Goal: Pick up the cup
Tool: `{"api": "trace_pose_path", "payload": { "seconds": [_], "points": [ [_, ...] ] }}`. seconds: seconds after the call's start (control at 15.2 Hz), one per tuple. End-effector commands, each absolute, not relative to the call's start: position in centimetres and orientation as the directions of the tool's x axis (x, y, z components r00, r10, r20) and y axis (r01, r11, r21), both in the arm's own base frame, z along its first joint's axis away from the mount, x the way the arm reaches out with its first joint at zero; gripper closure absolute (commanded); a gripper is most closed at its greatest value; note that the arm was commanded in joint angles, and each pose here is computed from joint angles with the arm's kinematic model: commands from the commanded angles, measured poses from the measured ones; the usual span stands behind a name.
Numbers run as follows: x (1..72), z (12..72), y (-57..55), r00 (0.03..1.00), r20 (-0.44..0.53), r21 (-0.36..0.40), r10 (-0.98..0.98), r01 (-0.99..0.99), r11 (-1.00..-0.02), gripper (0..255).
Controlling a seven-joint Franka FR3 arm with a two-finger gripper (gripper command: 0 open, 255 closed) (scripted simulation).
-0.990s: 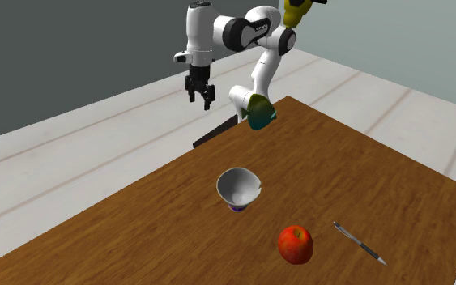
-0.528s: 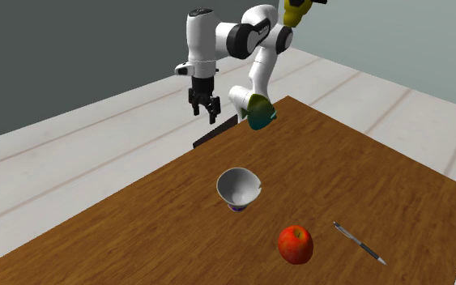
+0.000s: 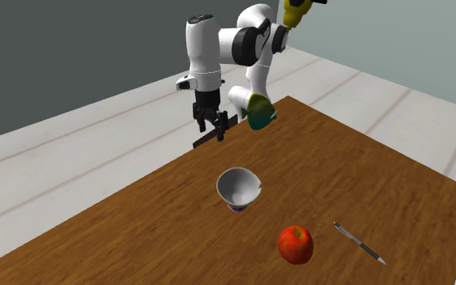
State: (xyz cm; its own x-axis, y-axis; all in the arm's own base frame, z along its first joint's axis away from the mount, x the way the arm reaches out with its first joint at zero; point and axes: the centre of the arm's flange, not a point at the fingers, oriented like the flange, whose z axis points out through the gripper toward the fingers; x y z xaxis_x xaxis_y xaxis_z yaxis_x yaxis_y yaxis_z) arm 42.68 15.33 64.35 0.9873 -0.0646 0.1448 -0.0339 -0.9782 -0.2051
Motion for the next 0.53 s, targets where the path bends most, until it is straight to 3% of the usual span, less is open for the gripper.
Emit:
{"api": "trace_pose_path", "payload": {
  "seconds": [0.0, 0.46],
  "points": [
    [44.1, 64.6, 17.2, 0.988, 0.138, -0.227, -0.069, -0.037, -0.973, 0],
    [49.0, 65.5, 24.0, 0.990, 0.115, -0.296, -0.083, -0.045, -0.954, 0]
  ]
}}
